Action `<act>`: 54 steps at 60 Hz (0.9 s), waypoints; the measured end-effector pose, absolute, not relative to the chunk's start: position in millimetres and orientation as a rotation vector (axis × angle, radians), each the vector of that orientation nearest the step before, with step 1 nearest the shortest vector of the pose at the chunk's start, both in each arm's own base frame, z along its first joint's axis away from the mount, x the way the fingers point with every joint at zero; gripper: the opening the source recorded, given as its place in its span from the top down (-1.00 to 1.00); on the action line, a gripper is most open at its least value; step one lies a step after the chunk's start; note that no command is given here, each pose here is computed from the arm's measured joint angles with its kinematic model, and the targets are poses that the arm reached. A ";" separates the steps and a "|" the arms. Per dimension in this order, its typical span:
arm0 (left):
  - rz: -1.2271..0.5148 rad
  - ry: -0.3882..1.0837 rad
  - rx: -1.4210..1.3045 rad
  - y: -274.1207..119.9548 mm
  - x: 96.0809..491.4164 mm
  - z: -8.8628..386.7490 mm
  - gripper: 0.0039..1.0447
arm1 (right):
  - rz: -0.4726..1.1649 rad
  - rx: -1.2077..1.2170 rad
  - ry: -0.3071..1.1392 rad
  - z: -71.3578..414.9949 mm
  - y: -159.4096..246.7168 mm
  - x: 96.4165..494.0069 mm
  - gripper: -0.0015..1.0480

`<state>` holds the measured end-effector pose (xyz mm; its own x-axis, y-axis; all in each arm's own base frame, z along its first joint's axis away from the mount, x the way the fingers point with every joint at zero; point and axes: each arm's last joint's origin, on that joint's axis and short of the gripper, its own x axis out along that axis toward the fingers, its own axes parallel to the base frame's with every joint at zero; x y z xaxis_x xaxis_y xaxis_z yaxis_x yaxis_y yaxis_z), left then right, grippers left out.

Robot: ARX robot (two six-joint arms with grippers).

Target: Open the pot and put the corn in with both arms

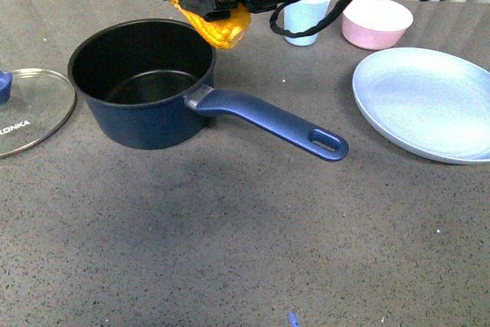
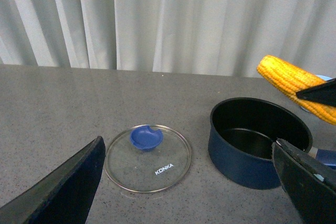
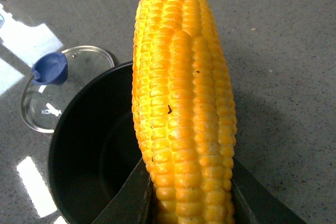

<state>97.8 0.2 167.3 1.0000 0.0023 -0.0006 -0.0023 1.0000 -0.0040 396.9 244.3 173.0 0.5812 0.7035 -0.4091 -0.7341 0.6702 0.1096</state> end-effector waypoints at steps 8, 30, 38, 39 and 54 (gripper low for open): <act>0.002 0.001 -0.004 0.2 97.8 167.3 -0.84 | 0.858 -0.112 0.453 170.9 258.3 402.8 0.56; 0.002 0.001 -0.004 0.2 97.8 167.3 -0.84 | 0.892 -0.192 0.461 166.1 295.9 415.1 0.36; 0.002 0.001 -0.004 0.2 97.8 167.3 -0.84 | 0.888 -0.210 0.458 164.6 303.0 418.0 -0.02; 0.002 0.001 -0.004 0.2 97.8 167.3 -0.84 | 0.888 -0.212 0.458 164.2 303.9 418.5 -0.09; 0.002 0.001 -0.004 0.2 97.8 167.3 -0.84 | 0.872 -0.220 0.451 158.4 304.3 420.3 -0.72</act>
<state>97.8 0.2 167.3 1.0000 0.0023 -0.0006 -0.0023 1.0000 -0.0040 420.3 304.3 158.4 0.5570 0.6869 -0.4668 -0.7780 0.6282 -0.0039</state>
